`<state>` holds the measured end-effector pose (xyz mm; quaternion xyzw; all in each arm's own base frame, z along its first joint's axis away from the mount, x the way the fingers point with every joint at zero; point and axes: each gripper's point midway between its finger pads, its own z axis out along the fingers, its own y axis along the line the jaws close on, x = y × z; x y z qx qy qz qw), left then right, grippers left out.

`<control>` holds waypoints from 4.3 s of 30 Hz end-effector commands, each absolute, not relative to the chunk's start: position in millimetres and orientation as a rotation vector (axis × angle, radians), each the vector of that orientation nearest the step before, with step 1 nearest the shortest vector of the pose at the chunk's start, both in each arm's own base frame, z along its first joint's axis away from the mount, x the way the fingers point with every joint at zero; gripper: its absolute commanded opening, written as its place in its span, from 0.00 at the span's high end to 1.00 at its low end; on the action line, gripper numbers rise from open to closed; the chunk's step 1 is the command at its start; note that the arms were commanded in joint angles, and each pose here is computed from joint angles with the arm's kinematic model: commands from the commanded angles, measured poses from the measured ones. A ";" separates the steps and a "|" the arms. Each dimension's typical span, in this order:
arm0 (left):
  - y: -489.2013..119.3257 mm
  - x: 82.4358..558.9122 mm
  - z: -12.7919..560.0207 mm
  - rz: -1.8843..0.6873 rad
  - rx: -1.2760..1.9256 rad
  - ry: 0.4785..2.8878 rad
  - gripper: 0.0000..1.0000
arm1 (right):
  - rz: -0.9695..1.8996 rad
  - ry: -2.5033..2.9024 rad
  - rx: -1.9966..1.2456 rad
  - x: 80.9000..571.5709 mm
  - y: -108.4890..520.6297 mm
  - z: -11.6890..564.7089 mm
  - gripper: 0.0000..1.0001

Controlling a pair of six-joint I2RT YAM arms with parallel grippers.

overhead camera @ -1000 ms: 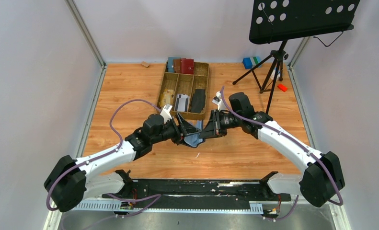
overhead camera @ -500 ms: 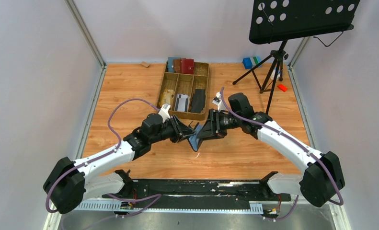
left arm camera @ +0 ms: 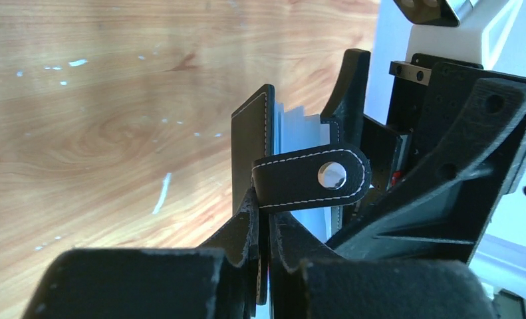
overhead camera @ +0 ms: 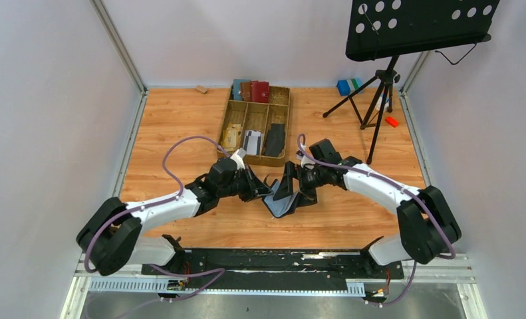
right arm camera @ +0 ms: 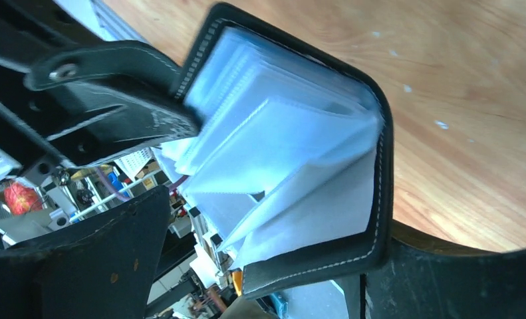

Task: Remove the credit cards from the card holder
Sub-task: Remove the credit card from the card holder.

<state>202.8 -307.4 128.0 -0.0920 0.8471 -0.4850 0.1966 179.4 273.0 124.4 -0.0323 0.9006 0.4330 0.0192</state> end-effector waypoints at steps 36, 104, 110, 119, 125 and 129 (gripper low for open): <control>-357.4 184.4 97.4 -1.426 0.037 2.411 0.58 | 1.192 2.732 0.156 199.6 250.8 54.7 0.22; -372.2 173.4 94.0 -1.464 0.228 2.459 0.73 | 1.422 2.555 0.224 187.8 228.3 61.4 0.19; -375.5 171.8 95.2 -1.492 0.246 2.457 0.77 | 1.383 2.598 0.254 184.1 224.9 51.1 0.22; -384.6 172.3 107.5 -1.542 0.287 2.432 0.79 | 1.324 2.638 0.275 181.4 224.6 42.0 0.29; -380.5 171.9 102.7 -1.505 0.275 2.460 0.85 | 1.204 2.692 0.319 177.9 212.5 34.2 0.56; -371.5 176.2 96.3 -1.408 0.246 2.487 0.87 | 1.153 2.678 0.311 176.8 204.5 37.4 0.58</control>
